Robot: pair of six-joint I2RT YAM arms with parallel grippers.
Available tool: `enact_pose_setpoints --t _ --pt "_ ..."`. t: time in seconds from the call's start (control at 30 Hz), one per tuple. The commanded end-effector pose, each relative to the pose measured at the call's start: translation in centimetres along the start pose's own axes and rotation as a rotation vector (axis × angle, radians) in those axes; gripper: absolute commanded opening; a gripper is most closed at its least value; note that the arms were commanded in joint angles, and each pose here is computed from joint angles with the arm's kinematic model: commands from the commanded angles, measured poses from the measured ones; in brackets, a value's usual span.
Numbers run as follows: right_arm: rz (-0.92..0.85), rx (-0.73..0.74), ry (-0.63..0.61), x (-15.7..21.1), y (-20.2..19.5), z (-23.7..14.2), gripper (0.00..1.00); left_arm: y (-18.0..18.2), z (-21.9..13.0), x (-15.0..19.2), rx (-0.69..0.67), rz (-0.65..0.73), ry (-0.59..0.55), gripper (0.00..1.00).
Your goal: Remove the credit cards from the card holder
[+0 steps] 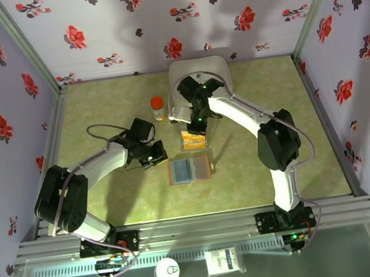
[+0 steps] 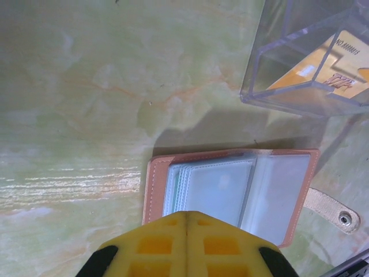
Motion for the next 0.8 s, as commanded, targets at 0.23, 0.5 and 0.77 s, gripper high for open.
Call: enact_pose_setpoints --t 0.23,0.5,0.77 --pt "-0.041 -0.056 -0.037 0.4 -1.9 0.5 0.0 -0.5 0.2 -0.8 0.001 0.019 0.0 0.0" --pt "-0.045 -0.101 -0.042 1.2 -2.6 1.5 0.0 -0.7 0.2 -1.1 0.002 0.015 -0.001 0.0" --pt "-0.022 -0.157 -0.019 2.3 -2.6 2.9 0.0 -0.4 0.2 -1.0 -0.005 0.012 0.002 0.0"
Point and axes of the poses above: each hand's point on the last joint's axis, 136 mm out from that joint toward the fingers, its own z axis out along the fingers, its own y axis along the line the jaws close on, x = y × z, the point moved 7 cm from there along -z, back along the fingers, and after that the axes turned 11 degrees about -z, right-handed, at the moved point
